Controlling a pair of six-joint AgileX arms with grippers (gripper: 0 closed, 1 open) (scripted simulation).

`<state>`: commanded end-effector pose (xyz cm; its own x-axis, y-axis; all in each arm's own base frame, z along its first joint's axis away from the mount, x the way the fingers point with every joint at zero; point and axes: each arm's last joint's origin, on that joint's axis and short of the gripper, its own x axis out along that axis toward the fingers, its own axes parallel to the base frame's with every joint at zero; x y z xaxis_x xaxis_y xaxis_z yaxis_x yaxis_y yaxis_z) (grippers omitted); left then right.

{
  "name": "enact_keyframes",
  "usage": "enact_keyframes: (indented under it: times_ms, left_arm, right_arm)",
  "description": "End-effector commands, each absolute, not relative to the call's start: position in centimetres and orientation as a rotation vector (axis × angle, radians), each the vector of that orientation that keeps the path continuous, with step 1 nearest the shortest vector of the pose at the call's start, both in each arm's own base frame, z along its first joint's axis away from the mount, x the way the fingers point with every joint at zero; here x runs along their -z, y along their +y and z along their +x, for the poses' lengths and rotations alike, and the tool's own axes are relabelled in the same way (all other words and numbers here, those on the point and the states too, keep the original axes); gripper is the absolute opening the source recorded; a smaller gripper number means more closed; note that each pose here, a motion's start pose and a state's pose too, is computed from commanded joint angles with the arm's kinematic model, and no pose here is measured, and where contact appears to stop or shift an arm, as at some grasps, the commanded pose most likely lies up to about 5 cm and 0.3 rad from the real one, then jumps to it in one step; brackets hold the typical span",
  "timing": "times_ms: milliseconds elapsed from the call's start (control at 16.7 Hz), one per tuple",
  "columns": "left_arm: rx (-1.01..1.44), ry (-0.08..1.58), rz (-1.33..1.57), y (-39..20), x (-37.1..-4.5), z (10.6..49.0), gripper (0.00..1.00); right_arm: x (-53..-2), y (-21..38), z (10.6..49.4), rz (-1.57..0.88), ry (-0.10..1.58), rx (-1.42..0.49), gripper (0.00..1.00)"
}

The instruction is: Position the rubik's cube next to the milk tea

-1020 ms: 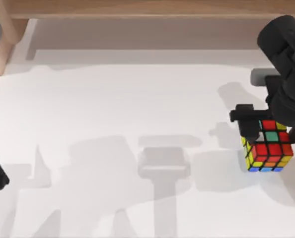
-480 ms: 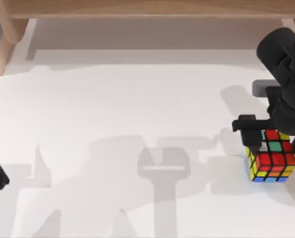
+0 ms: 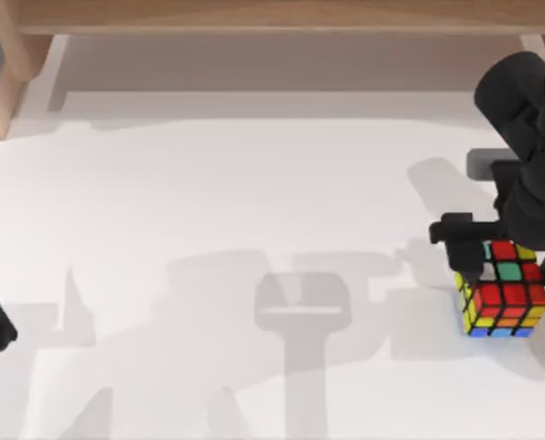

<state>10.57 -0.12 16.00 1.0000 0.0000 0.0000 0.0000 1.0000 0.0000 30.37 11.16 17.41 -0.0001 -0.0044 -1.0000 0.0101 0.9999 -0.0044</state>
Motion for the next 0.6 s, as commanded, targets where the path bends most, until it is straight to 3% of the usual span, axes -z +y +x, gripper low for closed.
enact_keyframes:
  times_ms: [240, 600]
  left_arm:
    - [0.000, 0.000, 0.000, -0.12, -16.00, 10.57, 1.00]
    - [0.000, 0.000, 0.000, -0.12, -16.00, 10.57, 1.00]
  right_arm:
    - [-17.41, 11.16, 30.37, 0.005, 1.571, 0.011, 0.98]
    - [-17.41, 11.16, 30.37, 0.005, 1.571, 0.011, 1.00]
